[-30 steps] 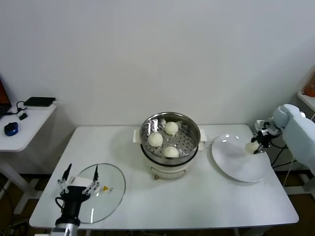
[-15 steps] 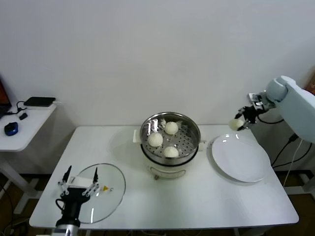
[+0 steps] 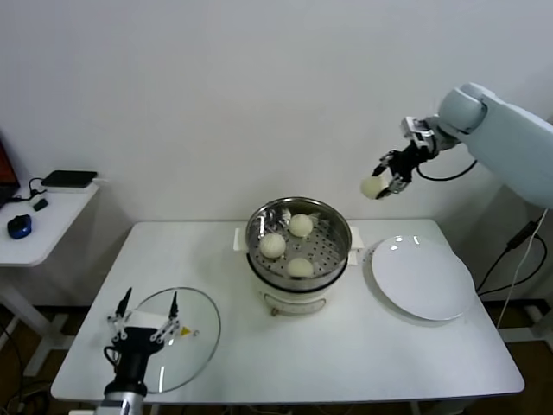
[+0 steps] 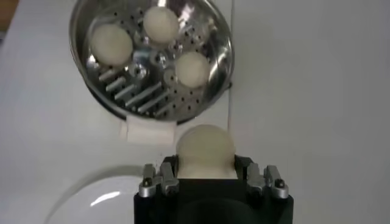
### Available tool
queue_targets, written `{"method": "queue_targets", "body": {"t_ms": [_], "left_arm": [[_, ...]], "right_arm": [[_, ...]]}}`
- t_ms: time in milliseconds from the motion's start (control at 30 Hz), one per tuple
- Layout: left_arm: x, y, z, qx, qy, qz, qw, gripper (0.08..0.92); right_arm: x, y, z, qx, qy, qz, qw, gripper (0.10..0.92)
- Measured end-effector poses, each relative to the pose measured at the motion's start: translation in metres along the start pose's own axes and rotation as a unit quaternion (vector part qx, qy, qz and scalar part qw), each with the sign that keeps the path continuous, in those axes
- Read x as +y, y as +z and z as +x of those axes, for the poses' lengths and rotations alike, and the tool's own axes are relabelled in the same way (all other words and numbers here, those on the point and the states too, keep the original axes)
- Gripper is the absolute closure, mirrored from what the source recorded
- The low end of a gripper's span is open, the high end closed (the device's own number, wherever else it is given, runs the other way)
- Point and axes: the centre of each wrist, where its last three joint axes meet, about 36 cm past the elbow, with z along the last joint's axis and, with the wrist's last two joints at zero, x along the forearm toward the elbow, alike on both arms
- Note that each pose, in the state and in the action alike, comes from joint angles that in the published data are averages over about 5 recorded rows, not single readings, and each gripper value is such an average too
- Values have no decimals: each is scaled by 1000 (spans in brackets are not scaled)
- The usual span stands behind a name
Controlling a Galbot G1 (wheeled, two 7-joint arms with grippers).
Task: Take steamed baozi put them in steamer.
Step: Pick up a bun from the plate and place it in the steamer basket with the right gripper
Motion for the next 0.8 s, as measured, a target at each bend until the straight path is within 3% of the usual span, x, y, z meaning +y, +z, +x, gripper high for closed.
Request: {"method": "queue_targets", "body": {"t_ms": [800], "left_arm": [[1,-4,-7,-7,-5,-7,1000,177]], "right_arm": [[12,-86,-118,-4,-102,2,995,411]]}}
